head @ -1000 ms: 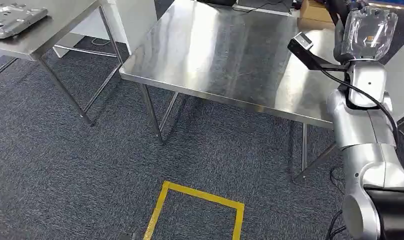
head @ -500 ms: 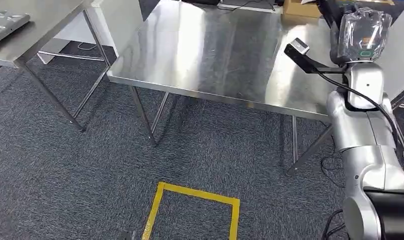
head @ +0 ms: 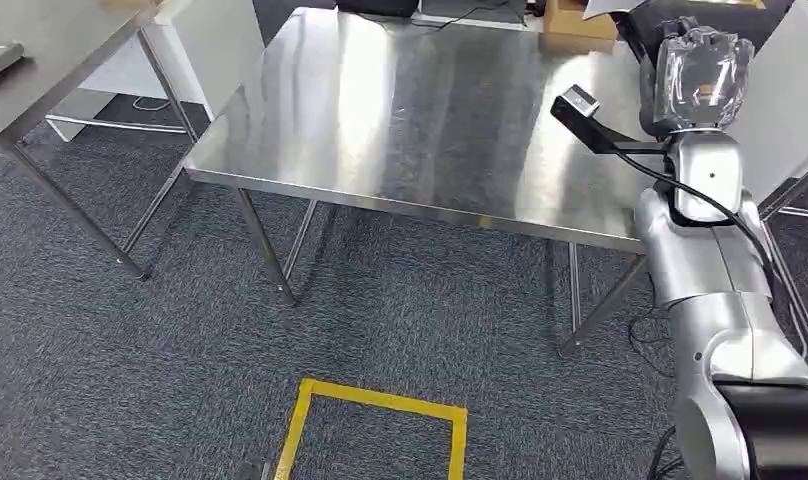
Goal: Take the parts from the cabinet and place them on the table.
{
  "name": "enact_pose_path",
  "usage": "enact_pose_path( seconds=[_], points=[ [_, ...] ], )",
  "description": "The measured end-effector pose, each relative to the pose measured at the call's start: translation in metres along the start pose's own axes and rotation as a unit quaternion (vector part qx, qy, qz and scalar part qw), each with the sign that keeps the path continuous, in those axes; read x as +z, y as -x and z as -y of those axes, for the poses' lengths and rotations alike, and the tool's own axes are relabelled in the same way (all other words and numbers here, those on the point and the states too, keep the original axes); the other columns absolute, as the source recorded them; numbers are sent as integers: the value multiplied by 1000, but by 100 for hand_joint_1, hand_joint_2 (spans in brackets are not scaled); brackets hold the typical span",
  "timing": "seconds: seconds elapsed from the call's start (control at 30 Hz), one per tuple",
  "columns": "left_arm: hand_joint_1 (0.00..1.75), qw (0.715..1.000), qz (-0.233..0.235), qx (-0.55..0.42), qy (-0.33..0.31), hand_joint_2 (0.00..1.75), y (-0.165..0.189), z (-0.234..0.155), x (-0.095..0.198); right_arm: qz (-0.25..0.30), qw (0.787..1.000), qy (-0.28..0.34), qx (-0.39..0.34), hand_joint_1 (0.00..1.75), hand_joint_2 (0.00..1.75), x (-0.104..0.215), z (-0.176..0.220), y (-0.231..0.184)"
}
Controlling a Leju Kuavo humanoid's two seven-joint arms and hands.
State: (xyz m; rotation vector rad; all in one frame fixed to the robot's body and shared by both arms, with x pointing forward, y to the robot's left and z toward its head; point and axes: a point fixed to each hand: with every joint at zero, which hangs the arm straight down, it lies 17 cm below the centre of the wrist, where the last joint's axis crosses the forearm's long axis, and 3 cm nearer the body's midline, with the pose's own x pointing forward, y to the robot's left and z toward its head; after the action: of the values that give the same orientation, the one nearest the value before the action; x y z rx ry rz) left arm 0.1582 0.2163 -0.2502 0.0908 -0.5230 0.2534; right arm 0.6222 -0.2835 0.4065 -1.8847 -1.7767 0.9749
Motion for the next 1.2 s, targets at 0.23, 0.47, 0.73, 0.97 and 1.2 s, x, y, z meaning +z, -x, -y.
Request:
enact_pose_path(
  seconds=[0.23,0.47,0.73,0.97,1.2],
  points=[
    [0,1000,0,1,1,175,0,2,0,-1,1000,-7,1,175,175,7,-6,-1],
    [0,1000,-4,2,-1,175,4,0,1,4,1000,-19,2,175,175,16,-16,-4],
    [0,1000,-3,-1,2,175,3,0,1,-3,1000,-21,1,175,175,15,-17,-10],
    [0,1000,-7,-12,4,175,12,-5,3,-13,999,-45,1,175,175,18,-31,-25],
    [0,999,-5,-26,20,175,7,5,2,-26,998,-59,11,175,175,3,-31,-25]
  ],
)
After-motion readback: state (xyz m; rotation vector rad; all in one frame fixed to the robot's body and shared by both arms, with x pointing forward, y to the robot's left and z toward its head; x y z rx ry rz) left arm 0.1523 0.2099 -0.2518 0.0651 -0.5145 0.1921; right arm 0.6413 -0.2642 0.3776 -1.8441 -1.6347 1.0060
